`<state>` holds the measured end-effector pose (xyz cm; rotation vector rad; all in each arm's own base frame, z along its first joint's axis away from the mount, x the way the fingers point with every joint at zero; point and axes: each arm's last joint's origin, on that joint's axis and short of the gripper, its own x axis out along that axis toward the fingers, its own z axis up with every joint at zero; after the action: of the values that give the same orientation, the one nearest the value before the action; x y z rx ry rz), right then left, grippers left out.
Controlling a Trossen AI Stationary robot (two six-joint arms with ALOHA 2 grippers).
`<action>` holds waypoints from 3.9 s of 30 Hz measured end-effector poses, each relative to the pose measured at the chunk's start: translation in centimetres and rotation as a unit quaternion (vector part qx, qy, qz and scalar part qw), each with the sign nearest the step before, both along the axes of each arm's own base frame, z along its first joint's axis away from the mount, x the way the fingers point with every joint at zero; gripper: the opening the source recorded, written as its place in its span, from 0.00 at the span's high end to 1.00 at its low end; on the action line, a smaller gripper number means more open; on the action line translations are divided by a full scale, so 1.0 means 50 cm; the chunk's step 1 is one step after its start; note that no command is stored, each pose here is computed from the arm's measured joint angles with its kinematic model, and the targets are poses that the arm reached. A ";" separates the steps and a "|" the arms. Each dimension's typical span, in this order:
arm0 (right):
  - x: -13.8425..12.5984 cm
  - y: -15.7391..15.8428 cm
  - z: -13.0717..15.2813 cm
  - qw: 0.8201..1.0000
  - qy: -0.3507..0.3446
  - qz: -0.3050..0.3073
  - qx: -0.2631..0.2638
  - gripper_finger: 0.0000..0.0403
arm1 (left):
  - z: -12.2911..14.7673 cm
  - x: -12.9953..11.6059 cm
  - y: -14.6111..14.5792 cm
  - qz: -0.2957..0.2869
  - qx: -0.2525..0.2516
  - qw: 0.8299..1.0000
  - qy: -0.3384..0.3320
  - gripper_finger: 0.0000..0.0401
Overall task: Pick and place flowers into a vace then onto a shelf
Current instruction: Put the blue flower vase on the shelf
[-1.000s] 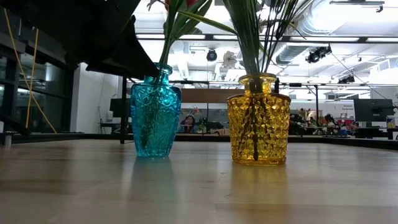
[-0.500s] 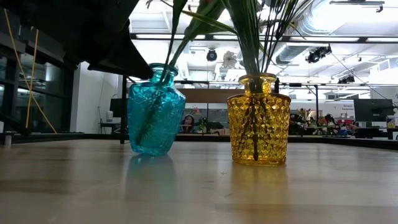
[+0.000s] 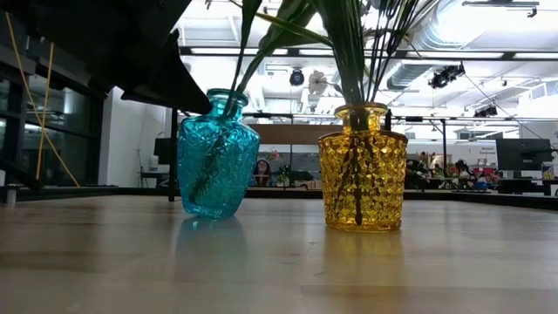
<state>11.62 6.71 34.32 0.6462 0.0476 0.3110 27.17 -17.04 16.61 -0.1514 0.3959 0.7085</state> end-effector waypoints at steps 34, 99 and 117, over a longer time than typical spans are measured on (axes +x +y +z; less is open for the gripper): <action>-0.001 0.001 0.003 1.000 -0.007 0.010 0.004 0.68 | -0.011 -0.024 -0.008 -0.002 0.009 1.000 0.023 0.82; -0.001 0.001 0.003 1.000 -0.008 0.013 0.000 0.68 | 0.069 -0.057 0.017 0.001 -0.054 0.998 0.010 0.46; -0.001 0.003 0.003 1.000 -0.008 0.026 -0.001 0.68 | 0.142 -0.033 0.063 0.041 -0.158 0.986 -0.006 0.42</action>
<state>11.55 6.84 34.47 0.6402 0.0498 0.3663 25.53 -13.87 23.69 -0.4747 0.4915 0.7223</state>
